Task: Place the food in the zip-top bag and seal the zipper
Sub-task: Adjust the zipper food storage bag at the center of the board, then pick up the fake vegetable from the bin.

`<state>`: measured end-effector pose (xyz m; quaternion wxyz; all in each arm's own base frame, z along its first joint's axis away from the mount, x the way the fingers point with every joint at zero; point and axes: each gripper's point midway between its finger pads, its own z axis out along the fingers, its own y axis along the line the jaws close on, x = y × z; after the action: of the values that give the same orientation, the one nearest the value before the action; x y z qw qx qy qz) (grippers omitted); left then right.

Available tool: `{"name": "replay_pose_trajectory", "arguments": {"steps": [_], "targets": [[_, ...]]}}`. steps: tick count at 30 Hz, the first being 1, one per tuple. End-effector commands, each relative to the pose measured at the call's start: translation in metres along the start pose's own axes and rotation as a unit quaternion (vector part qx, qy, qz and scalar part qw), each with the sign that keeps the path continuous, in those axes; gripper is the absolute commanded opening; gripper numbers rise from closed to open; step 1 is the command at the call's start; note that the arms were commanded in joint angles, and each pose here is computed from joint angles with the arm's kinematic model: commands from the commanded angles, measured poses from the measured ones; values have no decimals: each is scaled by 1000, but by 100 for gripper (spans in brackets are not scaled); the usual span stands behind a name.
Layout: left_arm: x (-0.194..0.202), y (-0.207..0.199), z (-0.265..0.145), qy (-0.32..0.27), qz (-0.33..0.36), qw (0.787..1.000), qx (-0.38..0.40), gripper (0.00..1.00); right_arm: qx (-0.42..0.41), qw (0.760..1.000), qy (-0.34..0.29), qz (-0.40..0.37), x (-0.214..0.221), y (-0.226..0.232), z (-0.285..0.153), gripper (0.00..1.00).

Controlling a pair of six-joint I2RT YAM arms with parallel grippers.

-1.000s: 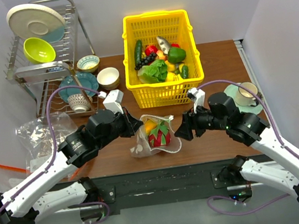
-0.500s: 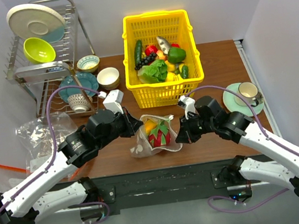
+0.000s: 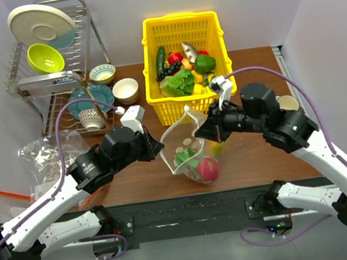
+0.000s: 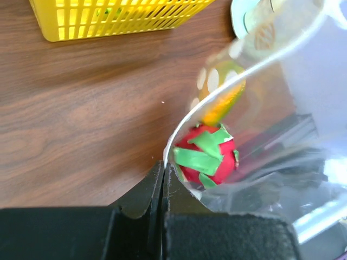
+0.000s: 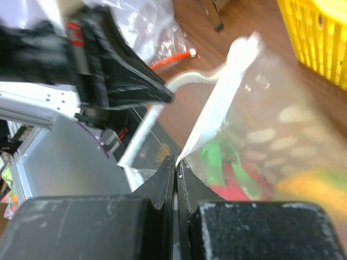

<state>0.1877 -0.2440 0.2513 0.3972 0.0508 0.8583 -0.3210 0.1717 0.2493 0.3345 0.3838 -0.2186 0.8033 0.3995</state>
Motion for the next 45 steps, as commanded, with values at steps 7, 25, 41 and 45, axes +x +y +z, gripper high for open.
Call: {"name": "replay_pose_trajectory", "arguments": {"steps": [7, 25, 41, 45], "targets": [[-45, 5, -31, -56, 44, 996, -43, 0, -23, 998, 36, 48, 31, -13, 49, 0], [-20, 11, -10, -33, 77, 996, -26, 0, 218, 969, -106, -41, -111, -61, 11, 85], [-17, 17, -5, -22, 104, 994, -42, 0, 301, 951, -36, 53, -151, -245, 136, 99], [-23, 19, -7, -33, 91, 994, -54, 0, 294, 953, -17, 77, -139, -277, 174, 99]]}}
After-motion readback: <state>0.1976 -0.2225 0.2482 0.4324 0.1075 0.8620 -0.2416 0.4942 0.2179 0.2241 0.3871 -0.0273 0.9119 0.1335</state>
